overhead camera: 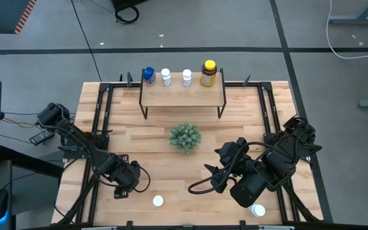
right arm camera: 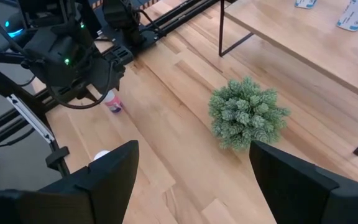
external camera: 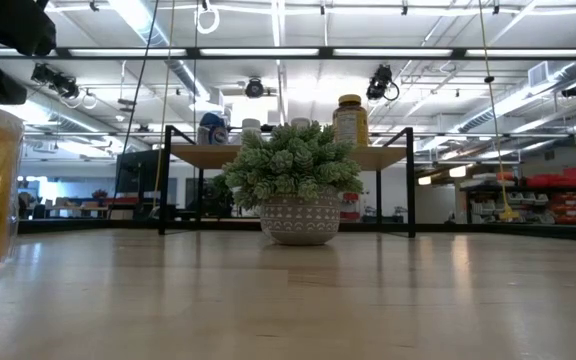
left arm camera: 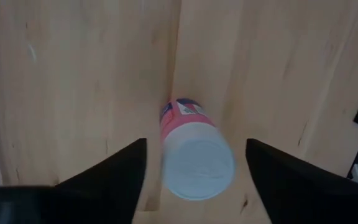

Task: Pick and place medicine bottles onto shelf by color
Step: Put the pink medicine bottle on the shelf

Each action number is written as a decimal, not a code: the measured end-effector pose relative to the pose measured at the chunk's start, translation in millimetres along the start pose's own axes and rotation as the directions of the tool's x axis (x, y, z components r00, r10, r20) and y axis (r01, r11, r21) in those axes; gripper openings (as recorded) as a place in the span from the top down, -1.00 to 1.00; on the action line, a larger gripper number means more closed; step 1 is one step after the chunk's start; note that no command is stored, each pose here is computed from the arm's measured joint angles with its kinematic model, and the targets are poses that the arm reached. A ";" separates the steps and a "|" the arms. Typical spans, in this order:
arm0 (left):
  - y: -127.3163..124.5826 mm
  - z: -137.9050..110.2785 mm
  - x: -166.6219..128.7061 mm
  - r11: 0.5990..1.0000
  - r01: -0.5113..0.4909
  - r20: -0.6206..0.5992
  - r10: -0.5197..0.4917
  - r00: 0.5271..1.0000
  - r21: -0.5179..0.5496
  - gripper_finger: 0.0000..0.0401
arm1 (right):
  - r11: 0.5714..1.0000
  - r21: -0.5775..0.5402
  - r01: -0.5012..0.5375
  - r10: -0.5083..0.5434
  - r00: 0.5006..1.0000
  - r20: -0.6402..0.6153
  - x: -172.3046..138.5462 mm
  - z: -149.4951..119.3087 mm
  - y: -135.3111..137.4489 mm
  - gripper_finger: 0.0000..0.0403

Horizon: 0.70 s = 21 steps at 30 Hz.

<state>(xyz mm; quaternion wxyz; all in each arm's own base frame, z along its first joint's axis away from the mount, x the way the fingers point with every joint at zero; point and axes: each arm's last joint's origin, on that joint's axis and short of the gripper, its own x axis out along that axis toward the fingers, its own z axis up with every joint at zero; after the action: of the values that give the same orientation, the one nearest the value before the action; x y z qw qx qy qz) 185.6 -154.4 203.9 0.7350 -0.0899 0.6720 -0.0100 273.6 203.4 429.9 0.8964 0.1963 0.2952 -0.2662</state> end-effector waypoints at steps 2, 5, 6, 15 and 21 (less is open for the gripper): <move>-0.2 0.1 0.0 1.000 0.003 0.000 -0.003 1.000 -0.013 -0.20 | 1.000 -0.004 0.000 0.000 1.000 0.000 -0.1 -0.1 0.0 -0.56; -0.1 0.1 0.0 1.000 0.005 -0.003 -0.005 1.000 -0.027 0.07 | 1.000 -0.004 0.000 0.000 1.000 0.000 0.0 0.0 0.0 -0.56; -0.3 0.1 -0.2 1.000 0.006 -0.003 -0.006 1.000 -0.030 0.15 | 1.000 -0.004 0.000 0.000 1.000 0.000 0.0 0.0 0.0 -0.56; -1.2 -0.7 -0.3 0.998 0.033 -0.032 -0.035 0.999 -0.048 0.17 | 1.000 -0.013 -0.002 0.002 1.000 0.000 -0.5 -0.5 0.2 -0.56; 1.0 8.1 -14.5 0.997 0.032 -0.049 -0.035 0.998 -0.065 0.05 | 1.000 -0.005 -0.002 0.002 1.000 -0.001 -0.4 -0.6 0.3 -0.56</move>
<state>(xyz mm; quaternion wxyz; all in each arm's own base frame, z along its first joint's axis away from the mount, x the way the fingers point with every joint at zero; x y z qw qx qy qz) 192.1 -150.5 218.7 0.7145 -0.1243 0.6885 -0.0030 273.2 204.1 429.7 0.8970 0.1944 0.2960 -0.2647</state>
